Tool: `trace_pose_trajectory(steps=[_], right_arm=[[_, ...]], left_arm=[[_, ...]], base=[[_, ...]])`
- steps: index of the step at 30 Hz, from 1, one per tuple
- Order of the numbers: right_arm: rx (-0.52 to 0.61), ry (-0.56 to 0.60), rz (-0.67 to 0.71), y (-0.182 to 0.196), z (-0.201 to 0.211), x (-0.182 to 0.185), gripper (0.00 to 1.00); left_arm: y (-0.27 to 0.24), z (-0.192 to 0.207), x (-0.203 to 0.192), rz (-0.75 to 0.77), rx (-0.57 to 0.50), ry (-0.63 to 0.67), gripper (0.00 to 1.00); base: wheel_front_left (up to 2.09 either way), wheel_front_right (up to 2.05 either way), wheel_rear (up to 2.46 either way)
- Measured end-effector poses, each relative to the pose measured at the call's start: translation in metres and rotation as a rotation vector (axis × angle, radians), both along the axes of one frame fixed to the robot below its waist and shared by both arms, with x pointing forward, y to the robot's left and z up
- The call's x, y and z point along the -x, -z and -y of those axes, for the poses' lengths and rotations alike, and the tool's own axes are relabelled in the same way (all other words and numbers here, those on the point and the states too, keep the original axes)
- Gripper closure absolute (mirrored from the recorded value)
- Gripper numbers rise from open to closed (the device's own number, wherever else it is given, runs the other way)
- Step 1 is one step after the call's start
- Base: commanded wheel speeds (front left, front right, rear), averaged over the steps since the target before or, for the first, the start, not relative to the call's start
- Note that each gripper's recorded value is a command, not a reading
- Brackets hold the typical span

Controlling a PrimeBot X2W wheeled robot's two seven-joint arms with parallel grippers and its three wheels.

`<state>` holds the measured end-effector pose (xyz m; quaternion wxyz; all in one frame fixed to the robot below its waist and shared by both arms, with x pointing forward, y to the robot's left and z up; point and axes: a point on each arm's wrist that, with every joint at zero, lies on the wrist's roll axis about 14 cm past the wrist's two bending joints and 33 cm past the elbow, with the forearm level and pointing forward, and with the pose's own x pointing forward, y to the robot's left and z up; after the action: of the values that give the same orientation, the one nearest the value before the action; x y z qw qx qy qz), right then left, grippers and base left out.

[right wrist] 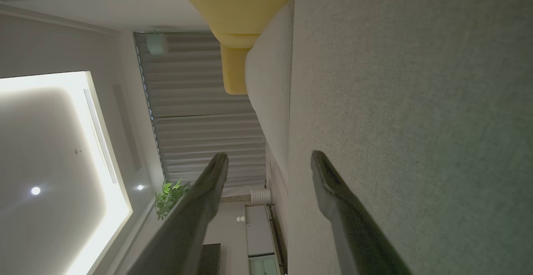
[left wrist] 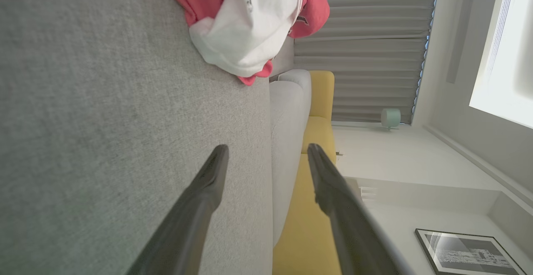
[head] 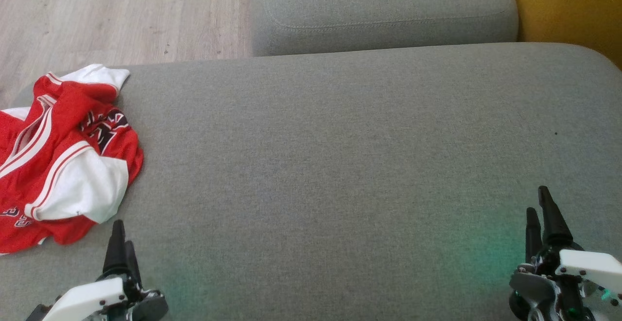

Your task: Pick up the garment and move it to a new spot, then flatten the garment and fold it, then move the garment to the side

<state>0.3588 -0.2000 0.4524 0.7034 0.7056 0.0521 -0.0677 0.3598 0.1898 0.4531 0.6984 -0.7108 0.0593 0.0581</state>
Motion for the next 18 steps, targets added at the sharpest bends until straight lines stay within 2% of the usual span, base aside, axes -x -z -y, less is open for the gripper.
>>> trace_pose_trajectory(steps=[11, 18], right_arm=[[0.114, -0.021, 0.007, -0.004, -0.004, -0.002, 0.00], [0.265, -0.065, 0.021, -0.010, -0.012, -0.005, 0.00]], left_arm=[[-0.003, -0.001, -0.001, 0.005, -0.086, 0.002, 0.00], [-0.005, 0.002, -0.001, 0.011, -0.189, 0.022, 0.00]], base=[[0.00, 0.00, 0.00], [0.00, 0.00, 0.00]])
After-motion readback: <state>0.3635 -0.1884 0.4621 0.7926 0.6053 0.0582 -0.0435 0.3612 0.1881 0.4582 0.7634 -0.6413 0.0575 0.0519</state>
